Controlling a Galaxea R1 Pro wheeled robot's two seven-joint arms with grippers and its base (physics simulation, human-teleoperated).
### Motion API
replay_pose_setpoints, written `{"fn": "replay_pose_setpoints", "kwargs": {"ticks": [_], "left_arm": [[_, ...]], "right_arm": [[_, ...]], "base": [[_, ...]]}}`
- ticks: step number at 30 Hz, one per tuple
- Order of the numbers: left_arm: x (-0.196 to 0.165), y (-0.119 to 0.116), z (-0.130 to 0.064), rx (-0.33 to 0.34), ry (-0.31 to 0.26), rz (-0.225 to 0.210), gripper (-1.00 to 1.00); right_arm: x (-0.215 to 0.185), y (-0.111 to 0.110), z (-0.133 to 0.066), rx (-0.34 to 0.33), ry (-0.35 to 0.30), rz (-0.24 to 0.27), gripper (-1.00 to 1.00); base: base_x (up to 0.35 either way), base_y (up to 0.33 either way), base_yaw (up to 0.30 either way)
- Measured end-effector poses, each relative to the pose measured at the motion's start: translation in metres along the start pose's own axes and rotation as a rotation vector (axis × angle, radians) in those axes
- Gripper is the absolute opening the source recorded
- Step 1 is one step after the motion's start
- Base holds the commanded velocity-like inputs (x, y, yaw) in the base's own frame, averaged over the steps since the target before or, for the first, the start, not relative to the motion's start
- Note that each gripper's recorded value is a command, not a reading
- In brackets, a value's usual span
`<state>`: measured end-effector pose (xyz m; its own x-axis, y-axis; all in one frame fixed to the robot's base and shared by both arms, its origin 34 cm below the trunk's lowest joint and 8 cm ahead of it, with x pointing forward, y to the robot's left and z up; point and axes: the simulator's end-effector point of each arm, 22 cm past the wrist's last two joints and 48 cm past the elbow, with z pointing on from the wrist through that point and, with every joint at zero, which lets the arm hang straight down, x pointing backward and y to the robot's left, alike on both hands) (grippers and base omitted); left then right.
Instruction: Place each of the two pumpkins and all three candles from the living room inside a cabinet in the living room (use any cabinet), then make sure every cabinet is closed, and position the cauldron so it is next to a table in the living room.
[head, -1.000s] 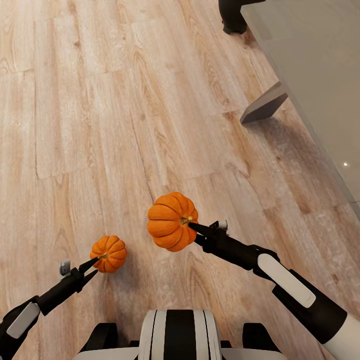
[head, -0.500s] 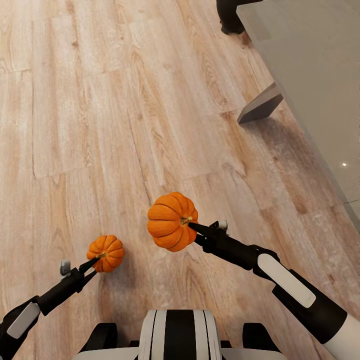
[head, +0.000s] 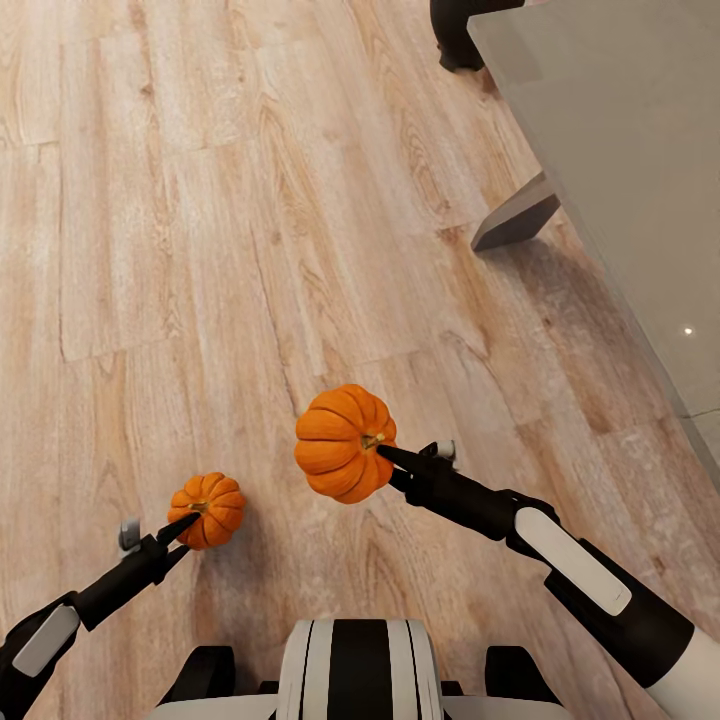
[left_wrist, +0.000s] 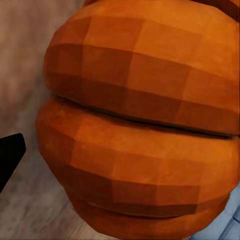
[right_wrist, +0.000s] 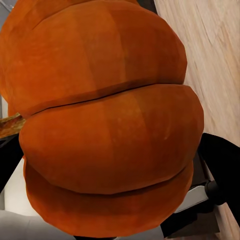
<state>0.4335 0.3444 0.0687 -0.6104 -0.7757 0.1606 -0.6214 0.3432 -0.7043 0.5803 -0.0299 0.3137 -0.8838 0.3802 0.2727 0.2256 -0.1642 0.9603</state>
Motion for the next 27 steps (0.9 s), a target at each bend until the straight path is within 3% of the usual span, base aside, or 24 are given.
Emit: {"fn": "replay_pose_setpoints", "kwargs": {"ticks": [1,27], "left_arm": [[-0.0001,-0.0001,0.0001,0.000,0.000,0.000,-1.00],[-0.0020,0.0001,-0.0012,0.000,-0.003,0.010,-1.00]], "right_arm": [[0.0000,0.0000,0.0000,0.000,0.000,0.000,-1.00],[0.0000,0.0000,-0.0001,0.000,0.000,0.000,-1.00]], "base": [[0.002,-0.002,0.000],[0.000,0.000,0.000]]}}
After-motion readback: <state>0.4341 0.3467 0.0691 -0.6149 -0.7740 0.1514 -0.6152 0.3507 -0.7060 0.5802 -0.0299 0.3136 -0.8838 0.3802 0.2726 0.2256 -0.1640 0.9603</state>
